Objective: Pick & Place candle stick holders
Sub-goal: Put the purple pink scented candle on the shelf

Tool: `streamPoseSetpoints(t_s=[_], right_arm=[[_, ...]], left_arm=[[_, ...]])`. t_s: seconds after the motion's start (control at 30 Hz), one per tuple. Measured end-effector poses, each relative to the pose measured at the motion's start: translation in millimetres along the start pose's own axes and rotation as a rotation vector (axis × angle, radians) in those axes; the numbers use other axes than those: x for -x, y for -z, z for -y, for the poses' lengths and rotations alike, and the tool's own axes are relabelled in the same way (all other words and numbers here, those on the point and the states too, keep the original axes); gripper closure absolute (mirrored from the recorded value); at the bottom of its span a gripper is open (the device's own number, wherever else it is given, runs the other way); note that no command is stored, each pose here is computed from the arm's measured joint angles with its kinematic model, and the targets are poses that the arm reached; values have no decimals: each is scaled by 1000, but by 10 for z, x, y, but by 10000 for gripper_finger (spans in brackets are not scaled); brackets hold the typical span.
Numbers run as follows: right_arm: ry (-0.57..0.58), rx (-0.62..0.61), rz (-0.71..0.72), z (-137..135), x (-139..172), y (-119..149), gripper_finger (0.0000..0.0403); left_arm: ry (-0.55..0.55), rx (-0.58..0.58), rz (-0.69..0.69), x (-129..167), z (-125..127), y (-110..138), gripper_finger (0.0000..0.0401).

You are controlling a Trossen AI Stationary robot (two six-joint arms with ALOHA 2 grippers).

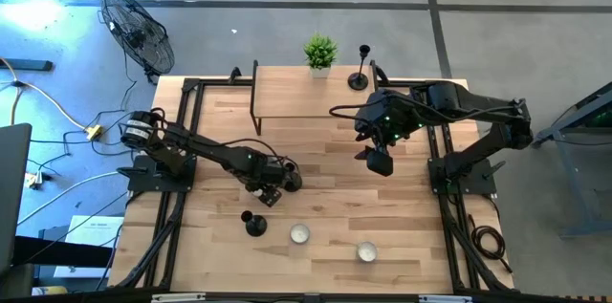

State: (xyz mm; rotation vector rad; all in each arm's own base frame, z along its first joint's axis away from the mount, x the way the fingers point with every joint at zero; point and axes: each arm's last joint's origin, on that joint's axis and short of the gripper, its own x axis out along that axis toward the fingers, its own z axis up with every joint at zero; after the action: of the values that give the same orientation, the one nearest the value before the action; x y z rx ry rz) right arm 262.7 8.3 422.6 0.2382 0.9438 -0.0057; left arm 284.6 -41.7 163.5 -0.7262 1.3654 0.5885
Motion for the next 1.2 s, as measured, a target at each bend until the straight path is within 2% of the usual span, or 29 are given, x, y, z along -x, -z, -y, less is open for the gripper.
streamPoseSetpoints(t_s=[0.7, 0.83, 1.2], right_arm=[[0, 24, 0, 0, 0, 0, 163], [0, 24, -1, -1, 0, 1, 163], [0, 26, -1, -1, 0, 1, 163]], left_arm=[[10, -13, -5, 77, -37, -110, 109], [-26, -39, 0, 162, -23, -126, 109], [-30, -31, -17, 189, -30, -135, 109]])
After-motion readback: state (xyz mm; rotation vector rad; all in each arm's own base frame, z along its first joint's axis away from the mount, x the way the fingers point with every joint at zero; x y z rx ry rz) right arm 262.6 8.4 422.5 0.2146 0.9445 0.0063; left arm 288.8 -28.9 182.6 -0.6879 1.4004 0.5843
